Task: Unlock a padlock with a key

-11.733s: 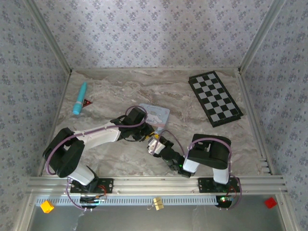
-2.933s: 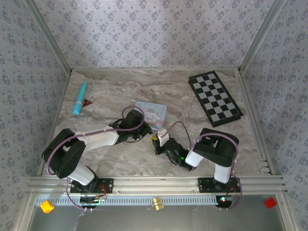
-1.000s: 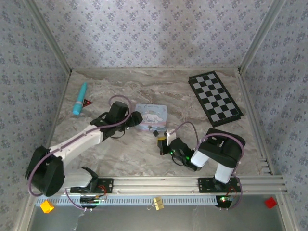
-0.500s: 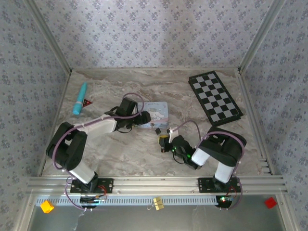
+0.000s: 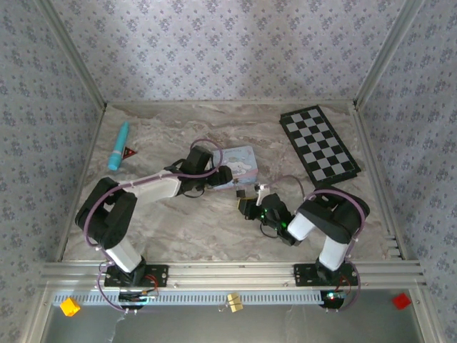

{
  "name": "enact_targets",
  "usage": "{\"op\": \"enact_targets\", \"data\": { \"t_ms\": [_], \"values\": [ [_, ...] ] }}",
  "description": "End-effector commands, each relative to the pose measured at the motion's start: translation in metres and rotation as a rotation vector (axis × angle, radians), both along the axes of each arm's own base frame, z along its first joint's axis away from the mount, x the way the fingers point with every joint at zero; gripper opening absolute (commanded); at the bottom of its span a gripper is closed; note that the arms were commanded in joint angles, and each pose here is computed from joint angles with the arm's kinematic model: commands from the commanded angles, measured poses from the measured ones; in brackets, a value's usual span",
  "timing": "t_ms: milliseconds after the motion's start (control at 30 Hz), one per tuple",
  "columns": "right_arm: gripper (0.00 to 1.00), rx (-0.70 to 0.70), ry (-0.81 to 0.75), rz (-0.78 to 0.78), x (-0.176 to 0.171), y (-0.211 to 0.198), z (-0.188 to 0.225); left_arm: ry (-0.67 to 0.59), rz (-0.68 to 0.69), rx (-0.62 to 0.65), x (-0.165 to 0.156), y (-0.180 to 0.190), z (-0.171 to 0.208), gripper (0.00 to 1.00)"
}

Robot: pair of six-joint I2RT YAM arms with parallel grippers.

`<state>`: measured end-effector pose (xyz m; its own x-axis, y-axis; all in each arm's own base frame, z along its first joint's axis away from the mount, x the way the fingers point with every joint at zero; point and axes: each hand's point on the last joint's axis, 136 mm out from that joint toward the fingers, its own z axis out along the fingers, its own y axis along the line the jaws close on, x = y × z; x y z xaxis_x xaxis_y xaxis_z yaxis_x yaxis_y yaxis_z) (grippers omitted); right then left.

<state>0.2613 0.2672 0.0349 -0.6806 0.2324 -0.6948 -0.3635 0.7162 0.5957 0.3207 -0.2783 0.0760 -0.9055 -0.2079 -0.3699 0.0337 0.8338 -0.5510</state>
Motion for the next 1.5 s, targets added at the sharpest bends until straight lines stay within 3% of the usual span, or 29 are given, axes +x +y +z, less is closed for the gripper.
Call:
{"op": "enact_targets", "data": {
  "t_ms": [0, 233, 433, 733, 1467],
  "values": [
    [0.24, -0.029, 0.108, -0.019, -0.004, -0.013, -0.025, 0.053, -0.007, 0.045, -0.010, 0.003, -0.014, 0.84],
    [0.34, 0.007, 0.115, -0.006, -0.001, -0.023, -0.023, 0.050, 0.000, 0.050, -0.010, 0.005, -0.014, 0.84],
    [0.35, 0.028, 0.181, 0.047, 0.013, -0.036, -0.022, 0.052, 0.001, 0.050, -0.012, 0.006, -0.016, 0.84],
    [0.41, -0.050, 0.177, -0.008, 0.016, -0.055, -0.024, 0.052, 0.039, 0.044, -0.011, 0.018, -0.017, 0.84],
    [0.55, -0.240, 0.185, 0.126, 0.039, -0.025, -0.030, 0.055, 0.039, 0.023, -0.011, 0.017, -0.017, 0.83]
  ]
}}
